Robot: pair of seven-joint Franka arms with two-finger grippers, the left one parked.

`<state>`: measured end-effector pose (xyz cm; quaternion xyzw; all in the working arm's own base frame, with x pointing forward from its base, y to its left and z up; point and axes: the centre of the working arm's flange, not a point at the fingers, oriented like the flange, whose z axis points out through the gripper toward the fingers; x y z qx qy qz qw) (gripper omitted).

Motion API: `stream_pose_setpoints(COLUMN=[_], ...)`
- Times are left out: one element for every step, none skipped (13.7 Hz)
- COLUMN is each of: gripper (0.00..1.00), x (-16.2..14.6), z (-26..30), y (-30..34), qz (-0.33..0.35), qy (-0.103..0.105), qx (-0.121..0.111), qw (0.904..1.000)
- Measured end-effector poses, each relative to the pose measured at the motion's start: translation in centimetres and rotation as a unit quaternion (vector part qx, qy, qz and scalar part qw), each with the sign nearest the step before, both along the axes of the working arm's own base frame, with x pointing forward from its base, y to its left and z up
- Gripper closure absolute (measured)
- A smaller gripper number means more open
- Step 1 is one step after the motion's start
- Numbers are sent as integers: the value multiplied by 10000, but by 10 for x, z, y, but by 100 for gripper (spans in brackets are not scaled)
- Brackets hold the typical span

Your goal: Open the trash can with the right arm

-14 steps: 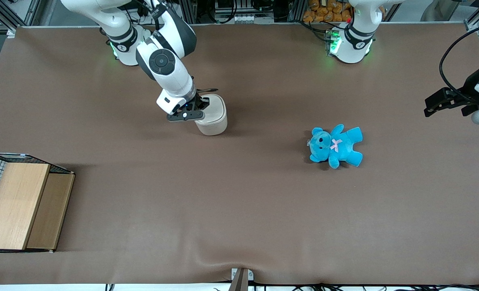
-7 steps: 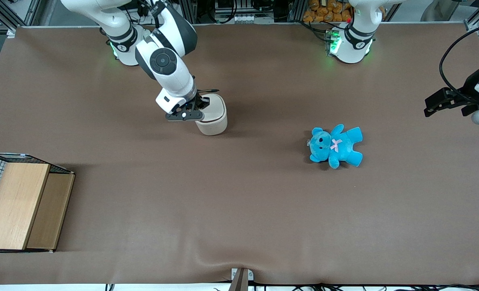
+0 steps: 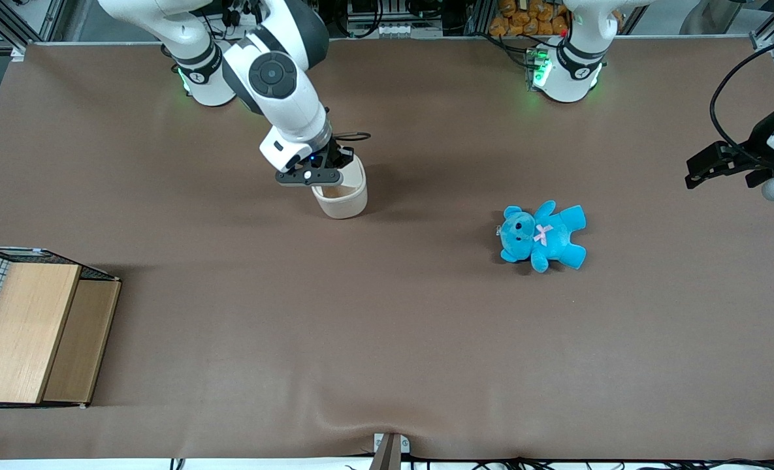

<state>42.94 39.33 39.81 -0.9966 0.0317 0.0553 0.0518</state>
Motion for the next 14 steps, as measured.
stream_pose_setpoints(gripper=[87, 78, 66, 57, 46, 37, 26, 16, 5, 0, 0, 0, 0, 0], x=[0, -1, -1, -2, -1, 1, 4, 11, 20, 31, 42, 53, 63, 72], z=[9, 19, 27, 33, 38, 44, 53, 64, 75, 87, 99, 111, 122, 132], y=[6, 11, 15, 18, 20, 20, 18, 12, 2, -11, -26, -41, -57, -73], qz=[-75, -136, -183, -197, -203, -219, -254, -317, -404, -505, -620, -735, -858, -974], qy=[38, 76, 105, 112, 112, 144, 205, 278, 345, 414, 480, 528, 569, 603], qx=[63, 114, 145, 173, 185, 178, 168, 162, 135, 95, 58, 37, 21, 8], qw=[9999, 9998, 9997, 9996, 9996, 9995, 9993, 9990, 9985, 9978, 9969, 9959, 9947, 9934])
